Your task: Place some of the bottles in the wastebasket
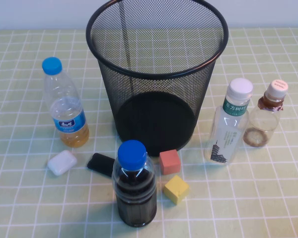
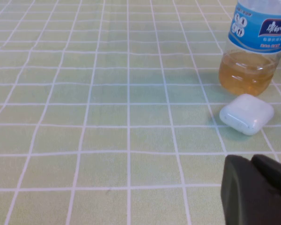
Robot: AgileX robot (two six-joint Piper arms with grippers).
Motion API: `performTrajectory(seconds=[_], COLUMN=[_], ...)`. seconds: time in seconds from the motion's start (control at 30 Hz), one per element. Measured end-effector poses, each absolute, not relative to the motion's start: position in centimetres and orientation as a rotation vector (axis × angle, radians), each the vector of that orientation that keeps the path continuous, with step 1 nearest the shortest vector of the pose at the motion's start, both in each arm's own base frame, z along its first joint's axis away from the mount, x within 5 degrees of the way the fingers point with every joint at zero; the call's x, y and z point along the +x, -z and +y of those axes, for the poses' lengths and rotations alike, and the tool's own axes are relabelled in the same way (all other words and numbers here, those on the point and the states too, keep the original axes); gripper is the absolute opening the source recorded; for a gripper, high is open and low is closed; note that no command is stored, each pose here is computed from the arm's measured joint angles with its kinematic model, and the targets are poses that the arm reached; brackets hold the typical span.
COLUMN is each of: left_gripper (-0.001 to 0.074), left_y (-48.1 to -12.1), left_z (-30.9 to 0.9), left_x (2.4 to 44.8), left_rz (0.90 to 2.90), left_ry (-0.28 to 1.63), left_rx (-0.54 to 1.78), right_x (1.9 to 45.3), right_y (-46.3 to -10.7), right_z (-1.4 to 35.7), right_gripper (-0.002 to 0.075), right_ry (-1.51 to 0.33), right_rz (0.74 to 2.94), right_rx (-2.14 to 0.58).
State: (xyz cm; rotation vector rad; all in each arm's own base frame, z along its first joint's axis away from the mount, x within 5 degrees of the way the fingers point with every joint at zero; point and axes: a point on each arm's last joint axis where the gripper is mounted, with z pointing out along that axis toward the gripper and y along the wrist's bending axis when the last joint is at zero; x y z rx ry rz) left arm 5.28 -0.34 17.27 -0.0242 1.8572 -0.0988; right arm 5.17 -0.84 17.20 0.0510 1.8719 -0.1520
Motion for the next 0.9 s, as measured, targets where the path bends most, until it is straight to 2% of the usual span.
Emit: performTrajectory(seconds=[0.9], left_gripper=[-0.0001], left_y=[-17.27], left_z=[-0.34], left_x=[5.28], left_rz=[1.857], left_ry=[0.099], left_rx=[-0.024], right_x=[5.27], right_y=[-17.41], right_z=[-0.81], right_gripper=[-0.0011], right_ry=[0.147], right_rz=[1.838], right_rx=[0.052])
